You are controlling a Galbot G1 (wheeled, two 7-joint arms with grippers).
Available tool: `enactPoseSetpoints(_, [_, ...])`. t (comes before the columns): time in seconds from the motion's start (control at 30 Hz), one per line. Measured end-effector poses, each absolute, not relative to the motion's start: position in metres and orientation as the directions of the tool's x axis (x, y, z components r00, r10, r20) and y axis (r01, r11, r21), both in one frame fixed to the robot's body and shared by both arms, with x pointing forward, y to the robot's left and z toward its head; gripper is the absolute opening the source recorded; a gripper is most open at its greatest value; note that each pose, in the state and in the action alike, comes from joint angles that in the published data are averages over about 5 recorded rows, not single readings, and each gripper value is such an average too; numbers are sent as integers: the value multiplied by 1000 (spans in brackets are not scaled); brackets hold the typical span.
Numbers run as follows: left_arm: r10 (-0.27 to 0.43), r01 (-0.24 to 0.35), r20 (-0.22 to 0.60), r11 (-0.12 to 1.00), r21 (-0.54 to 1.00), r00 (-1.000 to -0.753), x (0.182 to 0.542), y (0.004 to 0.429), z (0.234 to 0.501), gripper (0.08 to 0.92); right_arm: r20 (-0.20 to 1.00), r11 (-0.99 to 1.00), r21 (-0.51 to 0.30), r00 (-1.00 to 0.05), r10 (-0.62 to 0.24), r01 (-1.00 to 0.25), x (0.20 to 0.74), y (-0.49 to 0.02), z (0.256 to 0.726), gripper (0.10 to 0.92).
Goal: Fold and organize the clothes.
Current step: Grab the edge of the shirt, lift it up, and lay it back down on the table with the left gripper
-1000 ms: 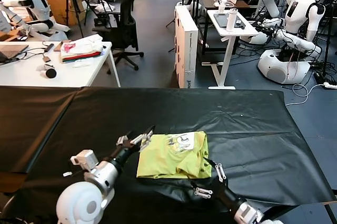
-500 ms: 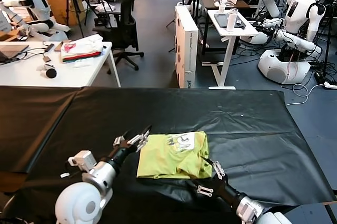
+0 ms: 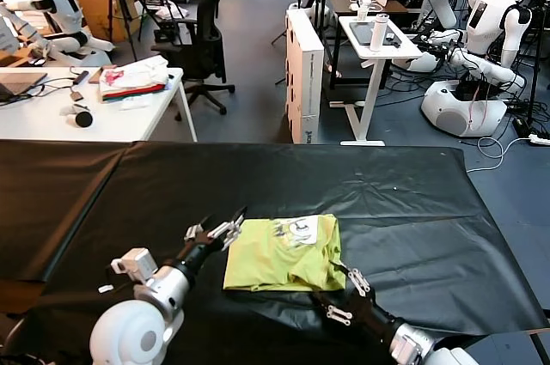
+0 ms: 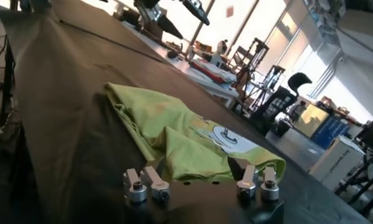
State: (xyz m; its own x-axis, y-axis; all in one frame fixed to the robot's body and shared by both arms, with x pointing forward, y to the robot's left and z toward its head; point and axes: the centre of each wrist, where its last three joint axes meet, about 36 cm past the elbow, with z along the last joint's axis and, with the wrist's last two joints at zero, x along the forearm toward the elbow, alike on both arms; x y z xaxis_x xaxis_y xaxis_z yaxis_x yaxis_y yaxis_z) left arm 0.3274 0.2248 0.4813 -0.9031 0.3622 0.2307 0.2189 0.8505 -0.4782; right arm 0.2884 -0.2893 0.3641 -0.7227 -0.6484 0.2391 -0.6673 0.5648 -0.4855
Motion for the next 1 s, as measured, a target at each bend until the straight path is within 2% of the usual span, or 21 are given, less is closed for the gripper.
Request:
enactPoseSetpoints(0.07, [361,218,230,851,-477,-904,328,225,482,907,240,564,-486,-722,-649,-668,288,-290,363,579])
enactPoseSetpoints(0.23, [359,218,227,852,-476,-905,328,226,482,907,243,565,-483,-723,-647,-668,286,-291,360,276])
enactPoseSetpoints(0.33, [358,217,227,852,-476,-906,328,226,482,907,245,570,-483,-728,-641,-665,285,-294,359,157])
enactPoseSetpoints(0.7, [353,211,232,854,-476,-907,331,228,478,907,255,591,-492,-755,-605,-639,286,-310,357,139])
enactPoseSetpoints(0.83, [349,209,235,858,-469,-907,332,231,476,907,215,619,-468,-761,-612,-630,287,-316,356,152])
enactPoseSetpoints(0.93, [345,213,231,865,-454,-910,332,233,473,907,156,640,-423,-747,-646,-642,285,-318,354,263])
enactPoseSetpoints(1.0, [336,214,226,875,-434,-914,332,235,469,907,113,659,-393,-744,-658,-642,282,-320,353,393])
